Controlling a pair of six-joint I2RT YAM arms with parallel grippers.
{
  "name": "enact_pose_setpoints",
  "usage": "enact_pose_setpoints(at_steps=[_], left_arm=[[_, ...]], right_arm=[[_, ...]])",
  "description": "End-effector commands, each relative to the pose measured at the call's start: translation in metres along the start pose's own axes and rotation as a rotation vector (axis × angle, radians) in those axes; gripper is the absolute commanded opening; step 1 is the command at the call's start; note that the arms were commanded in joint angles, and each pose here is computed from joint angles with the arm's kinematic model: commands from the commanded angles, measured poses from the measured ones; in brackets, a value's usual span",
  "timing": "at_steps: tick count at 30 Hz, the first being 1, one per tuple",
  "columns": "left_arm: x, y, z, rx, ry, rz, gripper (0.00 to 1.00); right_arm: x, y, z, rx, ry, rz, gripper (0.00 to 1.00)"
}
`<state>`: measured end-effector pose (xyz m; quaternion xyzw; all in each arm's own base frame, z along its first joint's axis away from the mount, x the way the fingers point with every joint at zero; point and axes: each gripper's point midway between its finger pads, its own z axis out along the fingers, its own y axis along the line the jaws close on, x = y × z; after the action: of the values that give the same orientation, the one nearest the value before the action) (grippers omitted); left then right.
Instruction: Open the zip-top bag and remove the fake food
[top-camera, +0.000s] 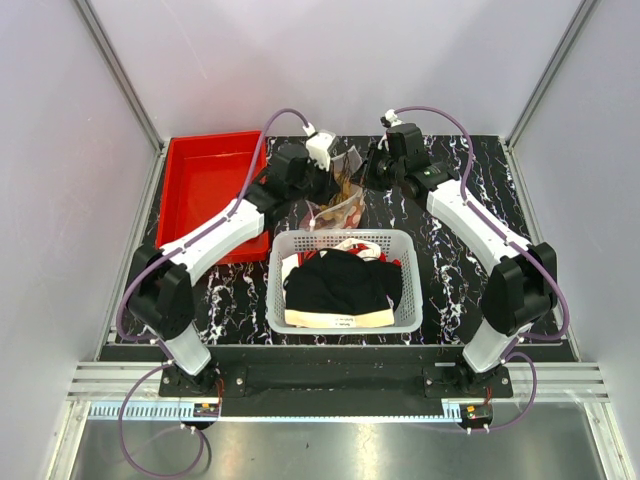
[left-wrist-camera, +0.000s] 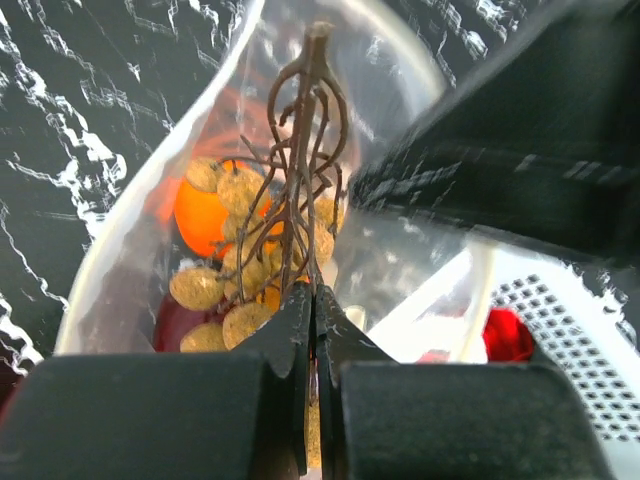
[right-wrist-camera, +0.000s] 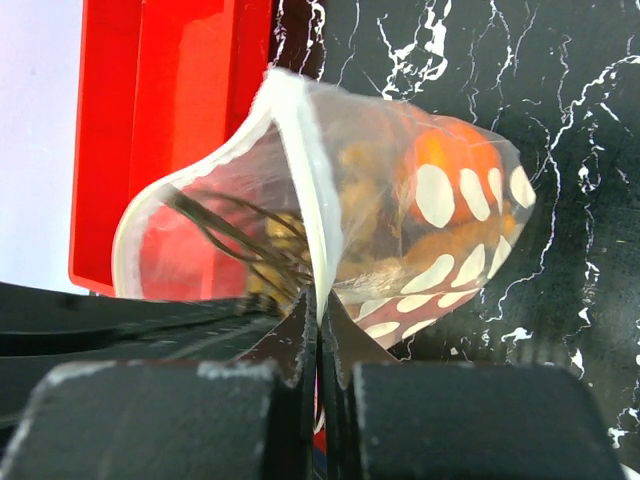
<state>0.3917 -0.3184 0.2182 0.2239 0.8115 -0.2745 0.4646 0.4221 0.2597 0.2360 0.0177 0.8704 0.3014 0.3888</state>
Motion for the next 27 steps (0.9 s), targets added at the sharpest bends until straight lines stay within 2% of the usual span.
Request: enact_pose_setpoints(at_steps=[1,10,14,18,21,22,24,25,27], left_arm=[[-0.088,-0.019,-0.033,0.014,-0.203,-0.001,0.00],[-0.135,-0.022,-0.046,-0.009,-0.341,-0.036,0.00],[-0.172,-0.032,-0.072,0.001,-0.430,-0.007,0.00],[-0.189,-0.036,-0.106,-0.007,-0.457,0.024,0.00],[-0.186,-0.026,-0.132,-0.070,-0.442,0.044,0.00],[-0.176,-0.018,-0.136,-0.100,-0.403,0.038,0.00],[-0.172,0.005,-0.160,-0.196,-0.409,0.015,0.00],[-0.153,0.016,-0.159,-0.228,-0.361,0.002,0.00],[-0.143,0.044,-0.185,-0.316,-0.356,-0.037,0.00]], right_arm=[[-0.015,0.012,-0.002,-0.057,-0.041,-0.028,0.00],[-0.022,0.018,-0.009,-0.072,-0.062,-0.047,0.00],[-0.022,0.011,-0.011,-0.043,-0.075,-0.048,0.00],[-0.018,0.007,-0.011,-0.030,-0.073,-0.045,0.00],[-0.014,0.001,-0.011,-0.009,-0.070,-0.047,0.00],[-0.014,0.000,-0.013,-0.005,-0.074,-0.047,0.00],[-0.015,-0.002,-0.015,0.005,-0.082,-0.051,0.00],[-0.015,-0.002,-0.016,0.004,-0.083,-0.058,0.00],[-0.014,0.001,-0.019,-0.009,-0.076,-0.087,0.00]])
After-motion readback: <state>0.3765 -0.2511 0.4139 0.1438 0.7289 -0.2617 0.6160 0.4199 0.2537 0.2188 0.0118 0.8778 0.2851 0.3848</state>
